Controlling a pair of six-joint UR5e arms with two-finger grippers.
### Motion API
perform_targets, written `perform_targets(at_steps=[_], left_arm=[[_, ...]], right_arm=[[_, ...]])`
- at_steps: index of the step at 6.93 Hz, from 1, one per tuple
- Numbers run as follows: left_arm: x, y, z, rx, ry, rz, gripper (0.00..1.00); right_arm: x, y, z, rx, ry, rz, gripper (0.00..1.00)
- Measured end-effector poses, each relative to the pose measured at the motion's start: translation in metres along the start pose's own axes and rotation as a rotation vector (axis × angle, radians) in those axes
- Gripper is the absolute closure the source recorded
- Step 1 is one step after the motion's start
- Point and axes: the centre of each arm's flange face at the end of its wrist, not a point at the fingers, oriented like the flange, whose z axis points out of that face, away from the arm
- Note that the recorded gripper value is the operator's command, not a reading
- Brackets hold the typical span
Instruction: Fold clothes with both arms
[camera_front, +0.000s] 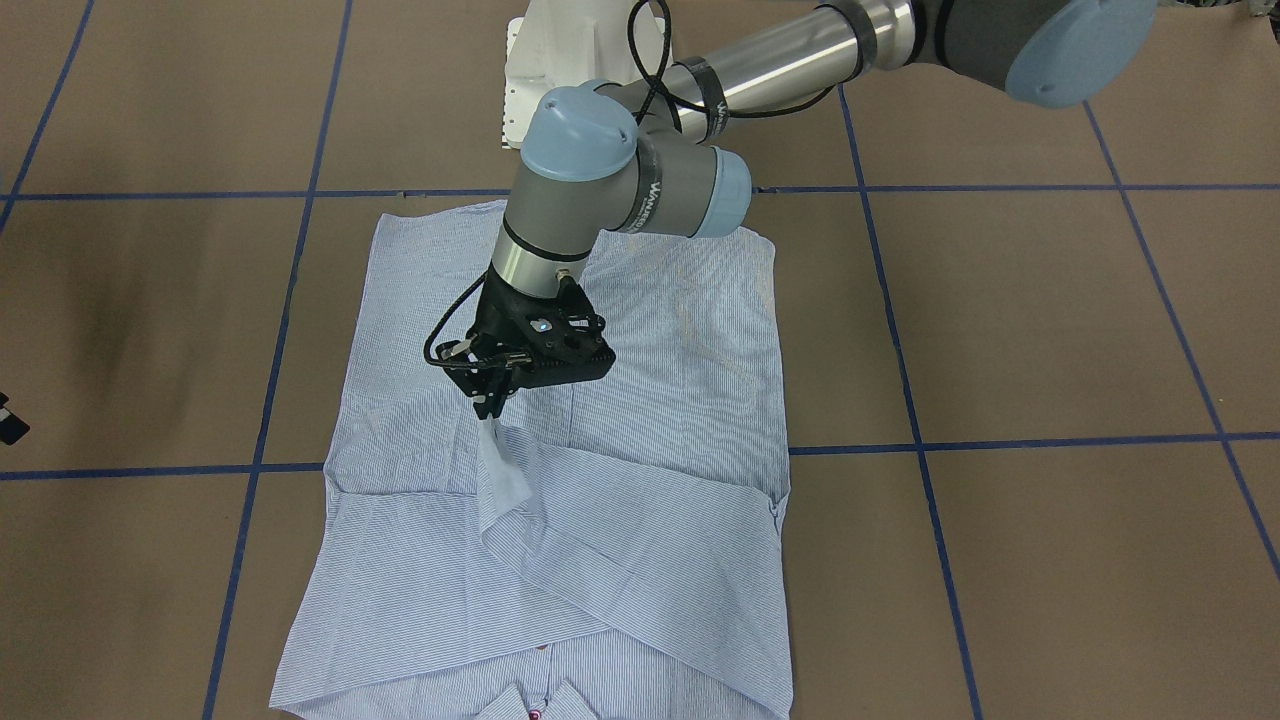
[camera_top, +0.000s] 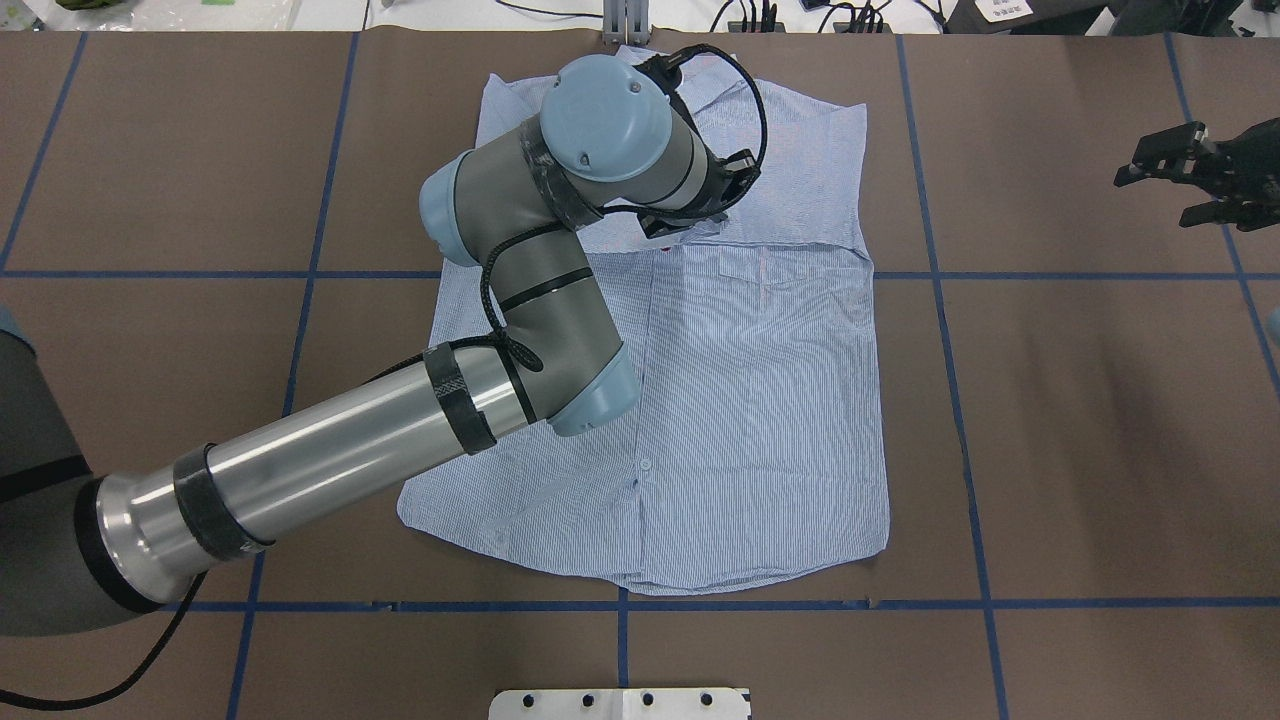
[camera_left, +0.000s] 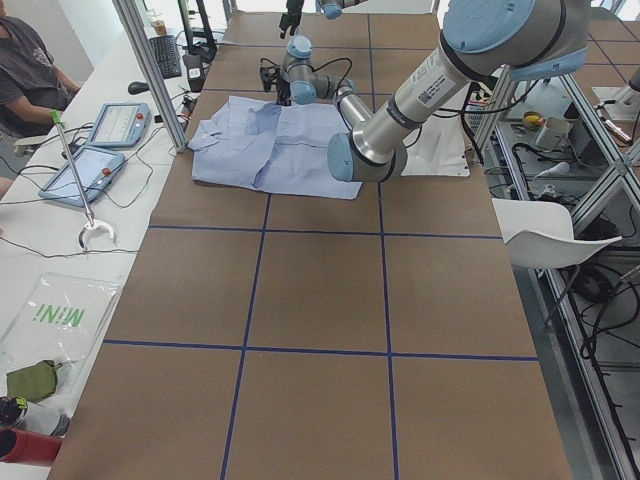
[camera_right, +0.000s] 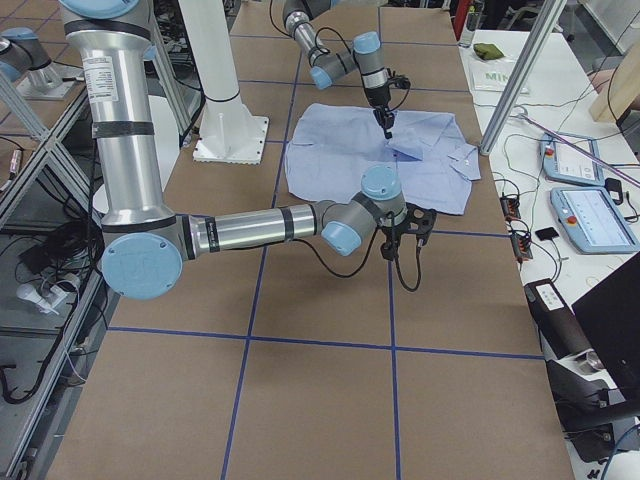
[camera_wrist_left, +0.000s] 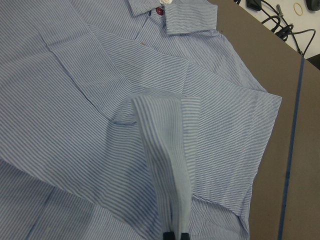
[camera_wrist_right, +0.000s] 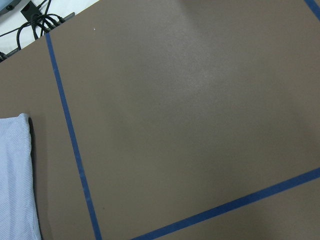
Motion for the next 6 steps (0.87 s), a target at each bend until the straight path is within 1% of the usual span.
perform_targets(at_steps=[2,3,4,5,6], left_arm=[[0.021,0.007,0.0,0.002,0.005,-0.033,0.15],[0.025,0.009,-0.011,-0.003,0.02,-0.034,0.16],[0.016,0.012,-0.032,-0.017,0.041,-0.028,0.16],[-0.014,0.015,-0.058,-0.042,0.063,0.003,0.16],[-0.051,0.017,-0.086,-0.062,0.081,0.061,0.17]], right_arm=[[-0.005,0.003,0.002,-0.006,-0.004,-0.004,0.0],[-0.019,0.015,0.006,-0.024,-0.018,-0.017,0.0],[-0.045,0.043,0.011,-0.057,-0.042,-0.022,0.0],[-0.075,0.084,0.014,-0.099,-0.067,0.019,0.0],[-0.097,0.134,0.016,-0.137,-0.079,0.065,0.0]])
